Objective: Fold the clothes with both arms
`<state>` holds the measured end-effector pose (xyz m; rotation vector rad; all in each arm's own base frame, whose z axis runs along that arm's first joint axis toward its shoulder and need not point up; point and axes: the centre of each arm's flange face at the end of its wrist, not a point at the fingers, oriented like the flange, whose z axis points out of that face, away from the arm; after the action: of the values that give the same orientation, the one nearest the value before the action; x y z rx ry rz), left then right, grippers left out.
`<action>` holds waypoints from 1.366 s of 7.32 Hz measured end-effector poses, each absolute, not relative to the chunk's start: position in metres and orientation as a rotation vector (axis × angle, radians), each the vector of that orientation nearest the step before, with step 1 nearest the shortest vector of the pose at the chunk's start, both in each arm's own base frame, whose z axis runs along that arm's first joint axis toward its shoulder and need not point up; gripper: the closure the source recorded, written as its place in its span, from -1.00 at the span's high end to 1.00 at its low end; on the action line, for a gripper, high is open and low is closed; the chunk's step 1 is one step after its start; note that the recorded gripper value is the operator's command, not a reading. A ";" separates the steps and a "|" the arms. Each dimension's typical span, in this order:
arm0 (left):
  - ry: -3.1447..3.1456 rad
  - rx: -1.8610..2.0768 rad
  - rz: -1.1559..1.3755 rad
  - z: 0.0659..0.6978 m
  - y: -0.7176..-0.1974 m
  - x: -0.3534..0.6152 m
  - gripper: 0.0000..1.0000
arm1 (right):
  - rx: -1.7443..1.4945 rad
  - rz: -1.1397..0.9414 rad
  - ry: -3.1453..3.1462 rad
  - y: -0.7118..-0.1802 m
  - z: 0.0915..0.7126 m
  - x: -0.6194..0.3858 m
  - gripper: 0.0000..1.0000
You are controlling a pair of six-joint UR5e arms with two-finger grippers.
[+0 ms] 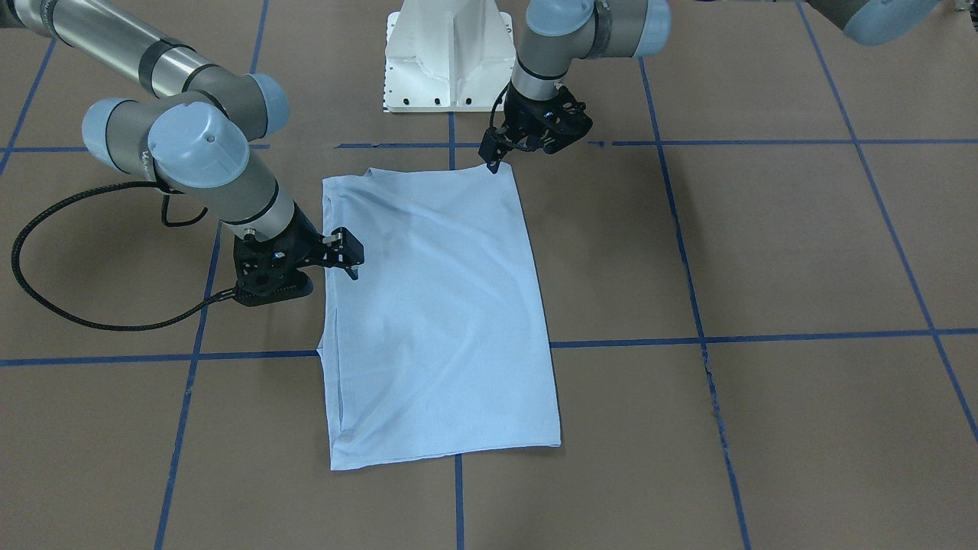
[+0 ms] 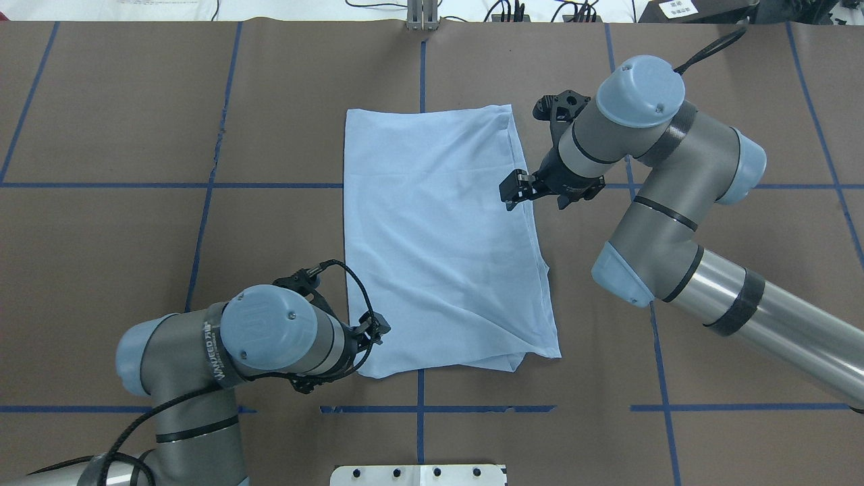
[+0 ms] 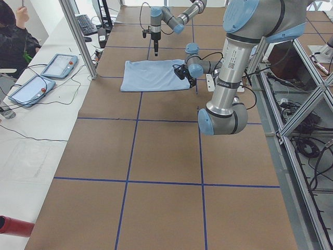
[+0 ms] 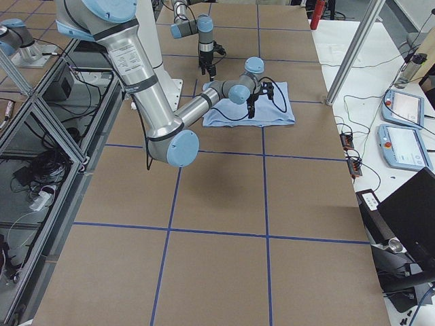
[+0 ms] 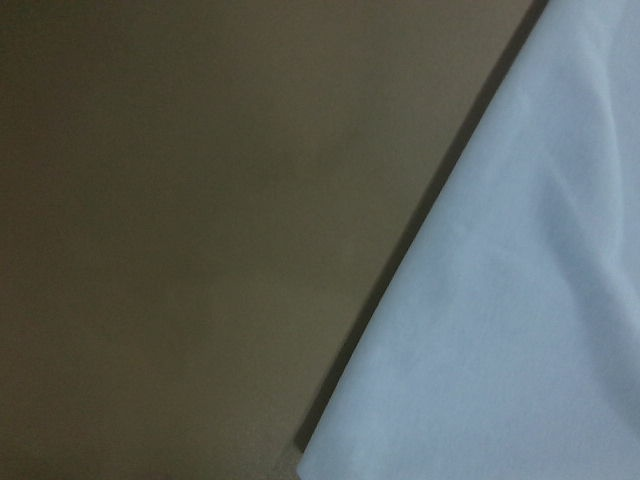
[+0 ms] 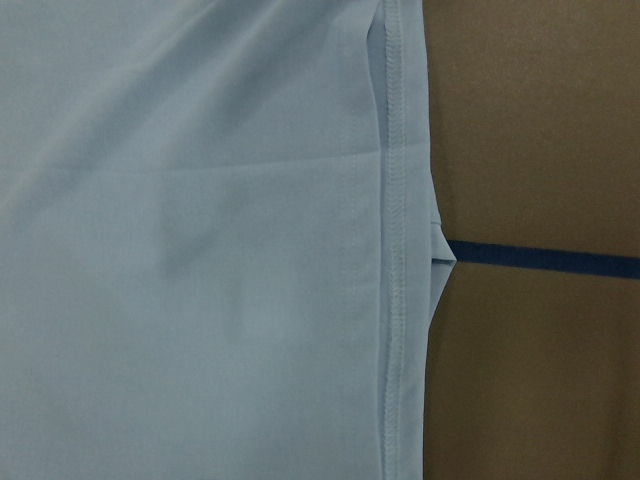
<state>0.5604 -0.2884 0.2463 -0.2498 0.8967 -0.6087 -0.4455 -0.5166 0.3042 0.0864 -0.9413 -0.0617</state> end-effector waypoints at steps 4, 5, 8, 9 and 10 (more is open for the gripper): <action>0.859 -0.231 -0.616 0.250 -0.286 0.588 0.74 | 0.082 -0.055 -0.939 -0.514 0.305 -0.448 1.00; 0.854 -0.238 -0.610 0.251 -0.279 0.592 0.71 | 0.082 -0.055 -0.938 -0.514 0.305 -0.449 1.00; 0.851 -0.249 -0.616 0.253 -0.272 0.592 0.48 | 0.086 -0.053 -0.934 -0.515 0.306 -0.449 1.00; 0.850 -0.250 -0.619 0.254 -0.272 0.591 0.45 | 0.086 -0.052 -0.934 -0.515 0.306 -0.449 1.00; 0.846 -0.250 -0.622 0.255 -0.272 0.592 0.44 | 0.086 -0.053 -0.933 -0.515 0.306 -0.450 1.00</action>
<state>0.5916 -0.2722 0.2554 -0.2504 0.8463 -0.6219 -0.4498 -0.5151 0.3057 0.0859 -0.9334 -0.0527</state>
